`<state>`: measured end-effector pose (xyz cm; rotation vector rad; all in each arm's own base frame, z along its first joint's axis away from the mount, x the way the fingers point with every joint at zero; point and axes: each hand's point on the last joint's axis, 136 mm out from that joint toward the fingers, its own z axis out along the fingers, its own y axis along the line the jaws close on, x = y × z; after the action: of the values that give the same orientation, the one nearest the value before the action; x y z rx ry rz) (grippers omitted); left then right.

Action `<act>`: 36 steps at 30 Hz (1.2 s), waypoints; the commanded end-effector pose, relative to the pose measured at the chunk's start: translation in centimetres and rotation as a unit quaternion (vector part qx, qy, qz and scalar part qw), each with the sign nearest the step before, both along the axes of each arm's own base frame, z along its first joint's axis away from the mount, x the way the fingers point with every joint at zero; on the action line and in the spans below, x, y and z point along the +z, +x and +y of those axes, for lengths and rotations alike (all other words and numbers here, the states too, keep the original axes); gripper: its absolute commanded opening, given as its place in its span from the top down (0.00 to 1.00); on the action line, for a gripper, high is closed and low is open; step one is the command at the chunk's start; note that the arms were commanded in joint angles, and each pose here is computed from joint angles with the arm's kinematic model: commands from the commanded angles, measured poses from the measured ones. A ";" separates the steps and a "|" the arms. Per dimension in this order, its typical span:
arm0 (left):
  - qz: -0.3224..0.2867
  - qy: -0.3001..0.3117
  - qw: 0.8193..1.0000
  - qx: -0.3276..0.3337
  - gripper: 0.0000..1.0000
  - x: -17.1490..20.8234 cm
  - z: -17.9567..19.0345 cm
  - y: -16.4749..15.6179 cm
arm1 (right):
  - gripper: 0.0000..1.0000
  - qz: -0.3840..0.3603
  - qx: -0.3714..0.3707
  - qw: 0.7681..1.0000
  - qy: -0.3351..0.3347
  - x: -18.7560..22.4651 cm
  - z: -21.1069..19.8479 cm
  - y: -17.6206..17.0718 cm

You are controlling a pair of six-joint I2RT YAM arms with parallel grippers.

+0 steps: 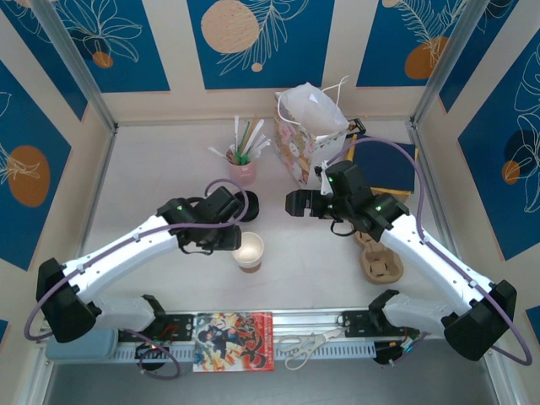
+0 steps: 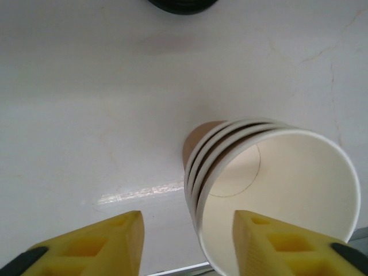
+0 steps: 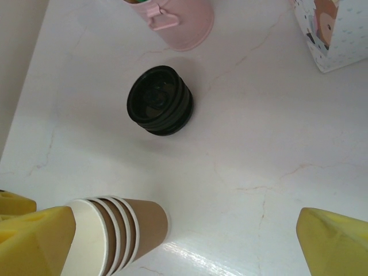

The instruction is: Pack the takeout coffee

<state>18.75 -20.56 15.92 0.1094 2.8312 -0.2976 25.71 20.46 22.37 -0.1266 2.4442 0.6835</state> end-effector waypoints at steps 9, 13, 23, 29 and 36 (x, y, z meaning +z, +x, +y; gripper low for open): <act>0.012 0.021 1.000 -0.017 0.74 -0.2 -0.6 -0.6 | 0.01 -0.001 -0.010 1.000 -0.021 -0.1 -0.8 -0.6; 0.018 0.028 0.999 -0.020 0.74 -0.5 -0.7 -0.6 | 0.01 0.000 -0.013 1.000 -0.022 -0.2 -1.0 -0.7; 0.020 0.031 0.999 -0.025 0.78 -0.9 -0.9 -0.5 | 0.01 0.003 -0.017 1.000 -0.024 -0.4 -0.9 -0.5; 0.023 0.035 0.999 -0.028 0.80 -1.1 -1.0 -0.4 | 0.01 0.006 -0.018 1.000 -0.025 -0.6 -0.8 -0.4; 0.018 0.032 0.999 -0.027 0.93 -0.8 -0.9 -0.4 | 0.01 0.005 -0.015 1.000 -0.026 -0.5 -0.7 -0.2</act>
<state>18.34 -21.20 14.21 0.1670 2.8928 -0.2169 25.49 19.79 21.88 -0.1110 2.4614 0.6214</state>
